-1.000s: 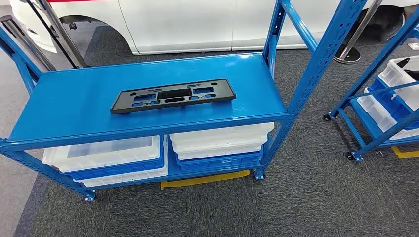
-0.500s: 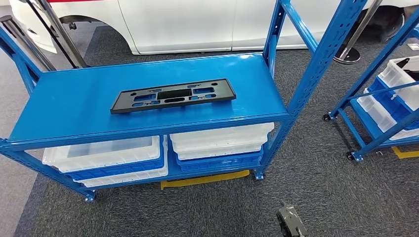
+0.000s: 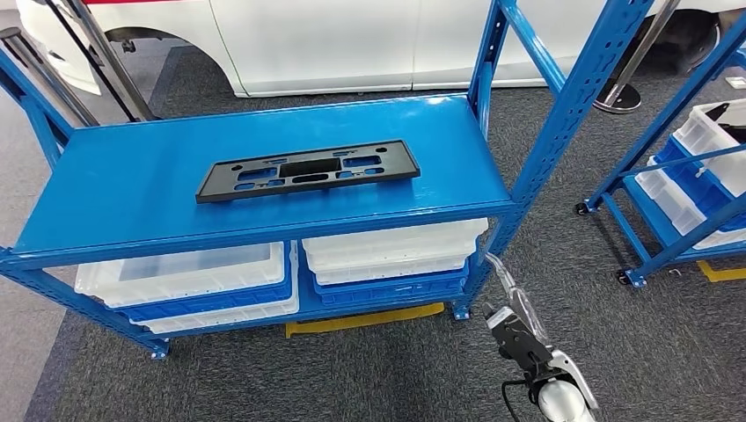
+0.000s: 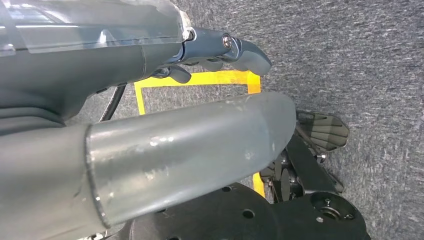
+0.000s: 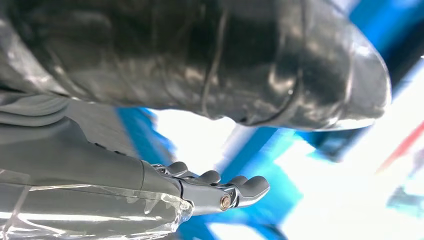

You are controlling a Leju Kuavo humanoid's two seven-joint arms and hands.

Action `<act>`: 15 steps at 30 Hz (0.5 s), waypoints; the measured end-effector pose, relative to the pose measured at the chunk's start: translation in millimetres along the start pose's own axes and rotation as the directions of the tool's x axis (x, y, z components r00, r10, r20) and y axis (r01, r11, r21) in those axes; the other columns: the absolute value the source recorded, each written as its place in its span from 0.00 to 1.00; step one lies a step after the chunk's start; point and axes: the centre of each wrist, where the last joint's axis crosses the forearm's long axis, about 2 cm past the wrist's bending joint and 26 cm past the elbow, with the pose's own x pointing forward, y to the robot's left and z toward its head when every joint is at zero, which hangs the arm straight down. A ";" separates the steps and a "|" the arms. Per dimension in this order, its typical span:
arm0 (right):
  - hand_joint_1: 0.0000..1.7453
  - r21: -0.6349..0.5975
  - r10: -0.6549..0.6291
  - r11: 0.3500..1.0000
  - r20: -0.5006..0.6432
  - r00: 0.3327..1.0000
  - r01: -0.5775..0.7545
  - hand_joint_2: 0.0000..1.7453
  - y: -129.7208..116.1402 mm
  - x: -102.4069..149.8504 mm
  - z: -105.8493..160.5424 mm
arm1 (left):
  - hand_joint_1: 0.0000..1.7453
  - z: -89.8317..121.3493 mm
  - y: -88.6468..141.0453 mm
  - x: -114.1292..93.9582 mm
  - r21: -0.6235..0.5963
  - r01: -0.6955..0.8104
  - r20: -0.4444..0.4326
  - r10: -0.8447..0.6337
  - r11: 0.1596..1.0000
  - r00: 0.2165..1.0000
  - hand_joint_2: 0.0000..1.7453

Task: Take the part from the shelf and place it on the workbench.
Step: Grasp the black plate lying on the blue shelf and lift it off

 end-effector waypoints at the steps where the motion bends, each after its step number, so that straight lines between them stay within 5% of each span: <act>1: 0.00 0.007 0.021 1.000 0.045 0.999 -0.022 0.00 -2.5 8.3 -8.0 | 0.00 0.0 0.0 0.2 0.000 -0.001 -0.001 0.001 1.000 1.000 0.00; 8: 0.00 0.029 0.151 0.985 0.299 0.942 -0.167 0.00 -10.4 63.6 -55.3 | 0.00 -0.5 -1.5 2.4 -0.005 0.003 -0.015 -0.003 1.000 1.000 0.00; 15: 0.00 0.033 0.227 0.964 0.410 0.883 -0.264 0.00 -7.0 96.2 -79.7 | 0.00 -0.6 -2.3 3.0 -0.013 0.005 -0.025 -0.005 1.000 1.000 0.00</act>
